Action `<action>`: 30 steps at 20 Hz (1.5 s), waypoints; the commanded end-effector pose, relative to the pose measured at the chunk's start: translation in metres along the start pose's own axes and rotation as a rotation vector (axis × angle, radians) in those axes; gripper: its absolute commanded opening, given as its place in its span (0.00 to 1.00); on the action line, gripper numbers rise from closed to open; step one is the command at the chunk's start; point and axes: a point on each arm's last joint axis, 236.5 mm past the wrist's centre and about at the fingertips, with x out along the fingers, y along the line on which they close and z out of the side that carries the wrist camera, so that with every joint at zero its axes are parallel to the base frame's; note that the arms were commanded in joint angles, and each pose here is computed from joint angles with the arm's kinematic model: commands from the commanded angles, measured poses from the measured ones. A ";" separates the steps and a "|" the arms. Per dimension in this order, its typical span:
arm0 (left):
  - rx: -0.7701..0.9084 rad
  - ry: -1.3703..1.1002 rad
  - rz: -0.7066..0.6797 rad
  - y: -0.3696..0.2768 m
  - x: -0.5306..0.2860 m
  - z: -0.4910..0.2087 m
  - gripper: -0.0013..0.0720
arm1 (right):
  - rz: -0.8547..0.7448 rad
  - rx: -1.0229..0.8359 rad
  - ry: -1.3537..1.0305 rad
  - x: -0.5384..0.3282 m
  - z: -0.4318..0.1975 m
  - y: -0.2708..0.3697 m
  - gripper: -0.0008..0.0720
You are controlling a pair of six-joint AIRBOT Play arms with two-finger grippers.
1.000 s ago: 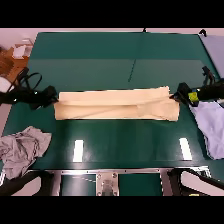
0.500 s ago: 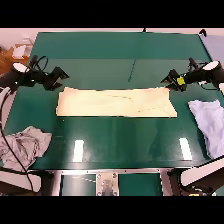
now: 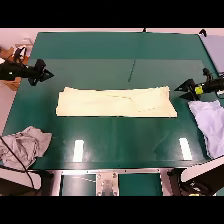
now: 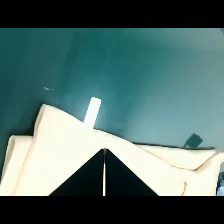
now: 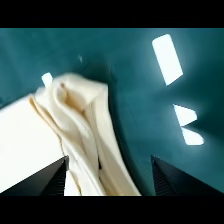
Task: Fold the shirts.
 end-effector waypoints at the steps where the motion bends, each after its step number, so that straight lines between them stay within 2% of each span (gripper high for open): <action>1: 0.074 0.033 -0.036 -0.018 0.003 -0.009 0.05 | 0.136 -0.027 0.072 0.025 -0.023 -0.001 0.85; 9: 0.274 0.128 -0.154 -0.092 0.043 -0.062 0.05 | 0.152 -0.164 0.188 0.081 -0.045 0.046 0.84; 10: 0.304 0.136 -0.162 -0.103 0.051 -0.071 0.05 | 0.151 -0.180 0.184 0.080 -0.042 0.051 0.65; 11: 0.333 0.147 -0.171 -0.116 0.061 -0.084 0.05 | 0.152 -0.194 0.176 0.079 -0.039 0.055 0.21; 13: 0.435 0.152 -0.195 -0.145 0.084 -0.111 0.05 | 0.152 -0.209 0.159 0.071 -0.030 0.063 0.03; 17: 0.569 0.181 -0.207 -0.185 0.143 -0.178 0.05 | 0.162 -0.283 0.129 0.034 -0.023 0.097 0.03; 21: 0.643 0.334 -0.214 -0.193 0.216 -0.263 0.05 | 0.168 -0.404 0.107 -0.027 -0.043 0.156 0.03; 26: 0.614 0.483 -0.197 -0.194 0.273 -0.325 0.05 | 0.153 -0.550 0.053 -0.095 -0.092 0.225 0.03; 30: 0.633 0.523 -0.235 -0.214 0.286 -0.355 0.05 | 0.152 -0.607 0.041 -0.108 -0.120 0.254 0.03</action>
